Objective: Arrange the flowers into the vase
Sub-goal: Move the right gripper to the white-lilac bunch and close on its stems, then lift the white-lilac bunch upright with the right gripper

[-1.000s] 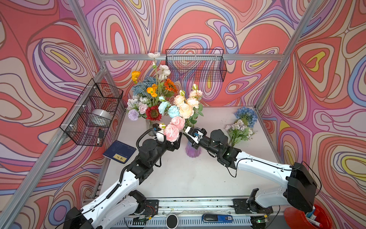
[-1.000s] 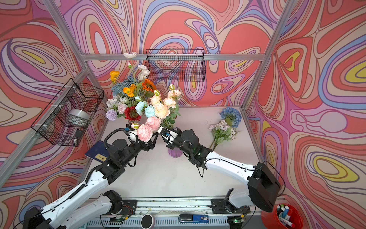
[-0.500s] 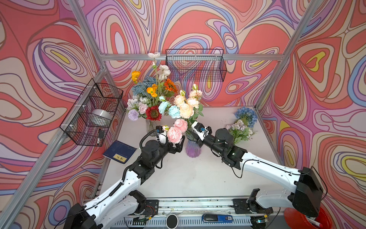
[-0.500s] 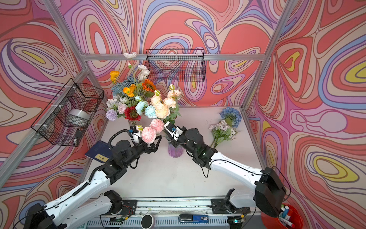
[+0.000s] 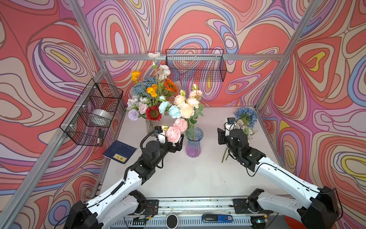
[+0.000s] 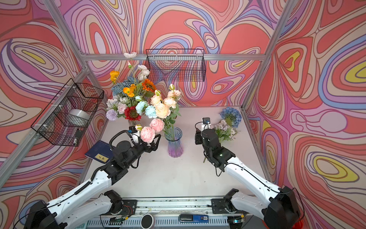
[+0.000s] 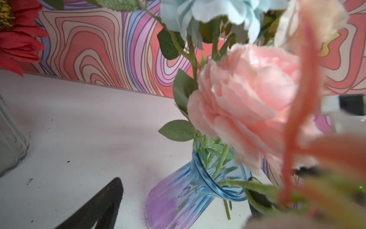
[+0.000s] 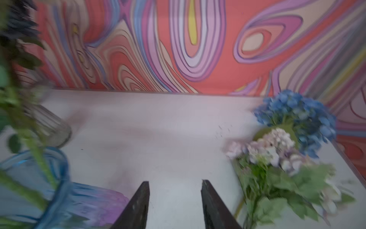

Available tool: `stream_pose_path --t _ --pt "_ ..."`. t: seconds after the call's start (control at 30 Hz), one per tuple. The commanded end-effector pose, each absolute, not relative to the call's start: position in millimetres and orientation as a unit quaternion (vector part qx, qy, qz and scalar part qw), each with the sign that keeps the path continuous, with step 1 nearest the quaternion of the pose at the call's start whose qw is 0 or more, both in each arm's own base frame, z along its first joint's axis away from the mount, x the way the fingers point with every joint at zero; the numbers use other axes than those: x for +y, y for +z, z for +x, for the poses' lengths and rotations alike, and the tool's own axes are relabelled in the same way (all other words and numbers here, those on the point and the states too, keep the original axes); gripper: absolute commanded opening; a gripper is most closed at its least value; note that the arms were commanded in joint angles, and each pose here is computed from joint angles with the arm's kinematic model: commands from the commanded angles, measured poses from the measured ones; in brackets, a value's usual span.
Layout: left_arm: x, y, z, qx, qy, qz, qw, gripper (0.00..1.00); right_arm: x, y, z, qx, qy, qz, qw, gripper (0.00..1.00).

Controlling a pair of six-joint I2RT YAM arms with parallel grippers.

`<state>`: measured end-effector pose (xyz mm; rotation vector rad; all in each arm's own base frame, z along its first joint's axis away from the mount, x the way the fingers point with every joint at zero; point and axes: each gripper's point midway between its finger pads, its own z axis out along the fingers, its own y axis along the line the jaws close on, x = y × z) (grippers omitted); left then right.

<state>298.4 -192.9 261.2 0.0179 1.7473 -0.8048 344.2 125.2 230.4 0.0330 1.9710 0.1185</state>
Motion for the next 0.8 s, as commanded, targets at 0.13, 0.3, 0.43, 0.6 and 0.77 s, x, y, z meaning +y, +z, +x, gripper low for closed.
stream_pose_path --t 0.13,0.3,0.43,0.6,0.77 --pt "-193 264 301 0.741 -0.34 0.007 0.579 1.0 37 148 327 0.89 0.0 0.208 0.407 0.49" --pt "-197 262 304 0.74 -0.344 0.007 0.578 1.0 7 122 326 0.902 0.014 0.259 0.345 0.49" --pt "-196 263 304 0.739 -0.345 0.006 0.579 1.0 8 102 330 0.914 0.034 0.258 0.312 0.49" --pt "-194 263 302 0.742 -0.342 0.005 0.577 1.0 15 77 342 0.929 0.051 0.242 0.277 0.48" --pt "-191 260 299 0.745 -0.34 0.0 0.574 1.0 19 59 354 0.938 0.05 0.23 0.255 0.47"
